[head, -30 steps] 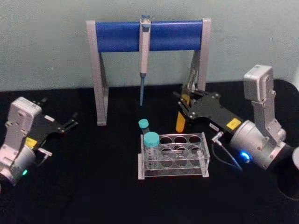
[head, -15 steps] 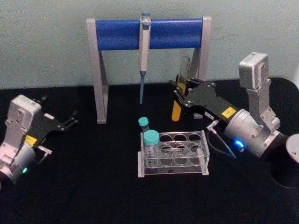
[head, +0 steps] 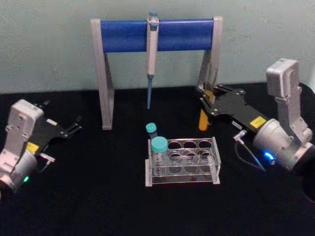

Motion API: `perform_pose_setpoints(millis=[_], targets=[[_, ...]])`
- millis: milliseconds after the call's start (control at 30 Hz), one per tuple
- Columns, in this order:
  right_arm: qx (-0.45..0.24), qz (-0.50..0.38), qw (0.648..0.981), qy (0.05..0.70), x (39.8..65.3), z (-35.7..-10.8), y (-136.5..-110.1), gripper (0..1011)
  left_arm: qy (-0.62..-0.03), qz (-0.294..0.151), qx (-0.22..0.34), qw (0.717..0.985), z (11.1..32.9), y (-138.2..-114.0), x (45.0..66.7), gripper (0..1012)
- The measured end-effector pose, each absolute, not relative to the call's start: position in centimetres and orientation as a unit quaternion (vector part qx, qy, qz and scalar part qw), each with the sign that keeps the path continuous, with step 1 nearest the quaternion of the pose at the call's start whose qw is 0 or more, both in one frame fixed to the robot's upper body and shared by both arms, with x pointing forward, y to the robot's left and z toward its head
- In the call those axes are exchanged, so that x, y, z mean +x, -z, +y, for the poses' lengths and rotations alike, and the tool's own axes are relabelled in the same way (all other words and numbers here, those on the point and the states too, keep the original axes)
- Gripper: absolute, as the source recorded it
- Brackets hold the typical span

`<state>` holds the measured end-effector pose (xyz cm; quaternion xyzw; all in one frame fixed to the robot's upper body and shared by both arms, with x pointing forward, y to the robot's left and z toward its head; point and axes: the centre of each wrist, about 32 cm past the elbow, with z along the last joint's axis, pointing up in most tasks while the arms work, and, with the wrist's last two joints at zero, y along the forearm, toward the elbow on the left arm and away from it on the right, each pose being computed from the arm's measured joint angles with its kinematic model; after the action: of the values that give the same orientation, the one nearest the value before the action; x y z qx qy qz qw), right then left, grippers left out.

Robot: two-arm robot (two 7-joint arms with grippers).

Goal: Pick up the test tube from the test tube rack, shake it, then place it back into the test tube rack.

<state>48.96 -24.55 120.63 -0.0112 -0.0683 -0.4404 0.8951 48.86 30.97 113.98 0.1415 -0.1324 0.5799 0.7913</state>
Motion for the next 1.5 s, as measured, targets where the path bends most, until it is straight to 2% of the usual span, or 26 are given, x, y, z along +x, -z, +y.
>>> perform_pose_setpoints(millis=[333,667,1067,1500], targets=[[-0.042,-0.041,0.912,0.407,46.9,-25.4,-121.1,233,-0.580,-0.132,0.142,0.791,31.0,-114.0,48.9,1002],[0.003,-0.002,0.932,0.361,47.8,-23.9,-120.7,233,-0.580,-0.132,0.142,0.791,31.0,-114.0,48.9,1001],[0.031,-0.035,0.910,0.412,50.2,-22.4,-119.8,233,-0.580,-0.132,0.142,0.791,31.0,-114.0,48.9,1001],[0.018,-0.056,0.895,0.442,50.2,-23.5,-120.0,233,-0.580,-0.132,0.141,0.791,31.0,-114.0,48.9,1001]])
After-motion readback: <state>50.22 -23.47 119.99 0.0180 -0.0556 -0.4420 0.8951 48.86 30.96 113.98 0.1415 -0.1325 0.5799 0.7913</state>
